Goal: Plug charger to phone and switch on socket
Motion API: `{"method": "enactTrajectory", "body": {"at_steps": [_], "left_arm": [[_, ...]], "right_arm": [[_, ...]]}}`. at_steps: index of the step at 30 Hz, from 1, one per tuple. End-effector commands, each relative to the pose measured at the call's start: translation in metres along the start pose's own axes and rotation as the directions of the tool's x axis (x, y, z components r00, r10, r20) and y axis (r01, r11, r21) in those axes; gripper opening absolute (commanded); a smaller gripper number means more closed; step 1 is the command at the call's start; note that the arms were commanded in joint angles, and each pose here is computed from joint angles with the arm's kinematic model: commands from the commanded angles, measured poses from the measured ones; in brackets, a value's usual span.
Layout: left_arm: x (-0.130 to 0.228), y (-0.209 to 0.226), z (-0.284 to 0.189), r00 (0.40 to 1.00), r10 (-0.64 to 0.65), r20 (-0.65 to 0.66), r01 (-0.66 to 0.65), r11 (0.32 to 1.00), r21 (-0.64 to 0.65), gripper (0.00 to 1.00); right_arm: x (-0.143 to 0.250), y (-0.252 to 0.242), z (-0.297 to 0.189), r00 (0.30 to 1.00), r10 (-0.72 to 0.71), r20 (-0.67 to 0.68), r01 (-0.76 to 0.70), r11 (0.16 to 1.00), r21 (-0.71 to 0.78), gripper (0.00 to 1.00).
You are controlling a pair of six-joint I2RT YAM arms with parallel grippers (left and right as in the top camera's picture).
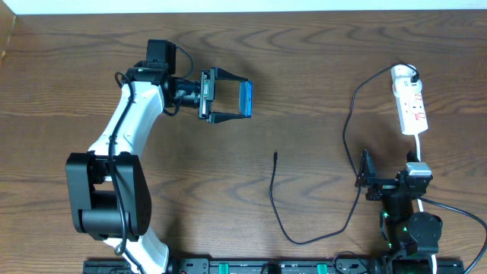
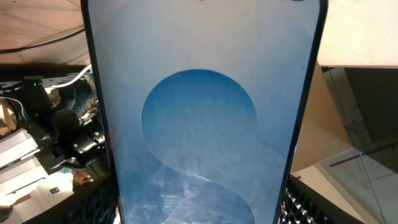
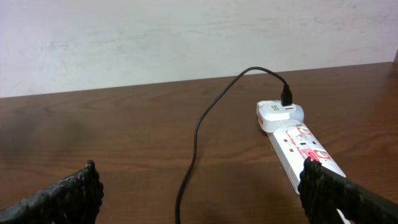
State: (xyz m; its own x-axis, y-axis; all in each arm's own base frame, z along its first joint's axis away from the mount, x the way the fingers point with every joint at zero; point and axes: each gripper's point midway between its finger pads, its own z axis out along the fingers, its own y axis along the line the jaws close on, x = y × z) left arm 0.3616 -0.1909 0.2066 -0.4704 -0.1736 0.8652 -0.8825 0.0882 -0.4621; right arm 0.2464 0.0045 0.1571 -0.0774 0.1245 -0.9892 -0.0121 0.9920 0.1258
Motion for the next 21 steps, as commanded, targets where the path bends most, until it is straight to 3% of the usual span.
{"method": "enactTrajectory", "body": {"at_steps": [1, 21], "left_arm": [[0.0222, -0.0095, -0.003, 0.997, 0.048, -0.055, -0.047, 0.999, 0.019, 0.07], [0.02, -0.0093, -0.0028, 0.998, 0.054, -0.043, -0.054, 0.998, 0.017, 0.07]], "right_arm": [[0.001, 0.0014, -0.0002, 1.0, 0.007, -0.001, -0.007, 1.0, -0.005, 0.99], [0.001, 0.0014, -0.0002, 1.0, 0.008, -0.001, -0.008, 1.0, -0.005, 0.99]]}}
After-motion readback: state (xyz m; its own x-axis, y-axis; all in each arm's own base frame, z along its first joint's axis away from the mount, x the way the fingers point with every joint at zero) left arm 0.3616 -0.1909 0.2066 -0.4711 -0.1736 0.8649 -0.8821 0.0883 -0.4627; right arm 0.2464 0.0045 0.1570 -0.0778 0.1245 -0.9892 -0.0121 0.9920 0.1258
